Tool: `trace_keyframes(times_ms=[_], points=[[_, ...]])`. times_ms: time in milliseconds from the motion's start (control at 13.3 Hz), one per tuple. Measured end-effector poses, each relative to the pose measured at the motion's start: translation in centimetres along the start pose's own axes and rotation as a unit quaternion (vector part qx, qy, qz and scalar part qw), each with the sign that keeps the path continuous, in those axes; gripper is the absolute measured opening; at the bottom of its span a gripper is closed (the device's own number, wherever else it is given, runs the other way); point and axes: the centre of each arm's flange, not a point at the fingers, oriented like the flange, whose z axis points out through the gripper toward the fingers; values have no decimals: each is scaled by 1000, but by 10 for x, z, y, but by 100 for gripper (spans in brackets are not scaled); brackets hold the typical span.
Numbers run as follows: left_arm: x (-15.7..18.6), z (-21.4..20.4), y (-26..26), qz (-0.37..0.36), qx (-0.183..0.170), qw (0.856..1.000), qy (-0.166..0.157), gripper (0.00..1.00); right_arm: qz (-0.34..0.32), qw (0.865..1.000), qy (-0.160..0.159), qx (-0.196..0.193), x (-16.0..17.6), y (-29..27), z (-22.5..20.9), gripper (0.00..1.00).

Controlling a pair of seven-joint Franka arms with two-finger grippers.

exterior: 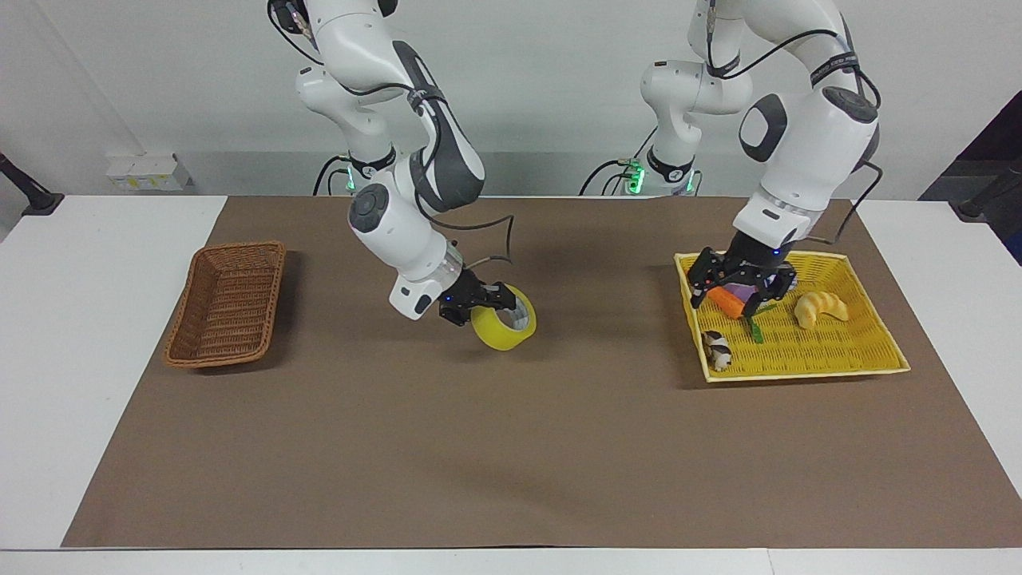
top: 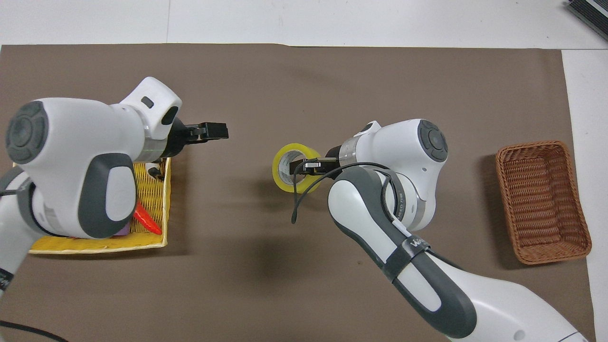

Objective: Move tape to another basket
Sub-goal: 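Carry the tape with the right gripper over the wicker basket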

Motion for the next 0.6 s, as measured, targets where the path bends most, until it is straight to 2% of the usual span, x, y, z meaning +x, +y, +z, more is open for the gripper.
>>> trace_keyframes(times_ms=[150, 376, 601], points=[[10, -41, -9, 30, 17, 999, -14, 100, -15, 999, 9, -42, 7, 24, -30, 0], [16, -103, -23, 58, 28, 997, -34, 100, -11, 996, 3, -86, 16, 63, -81, 0], [14, -147, -22, 68, 42, 995, -56, 100, -21, 988, 23, -152, 15, 92, -134, 0]])
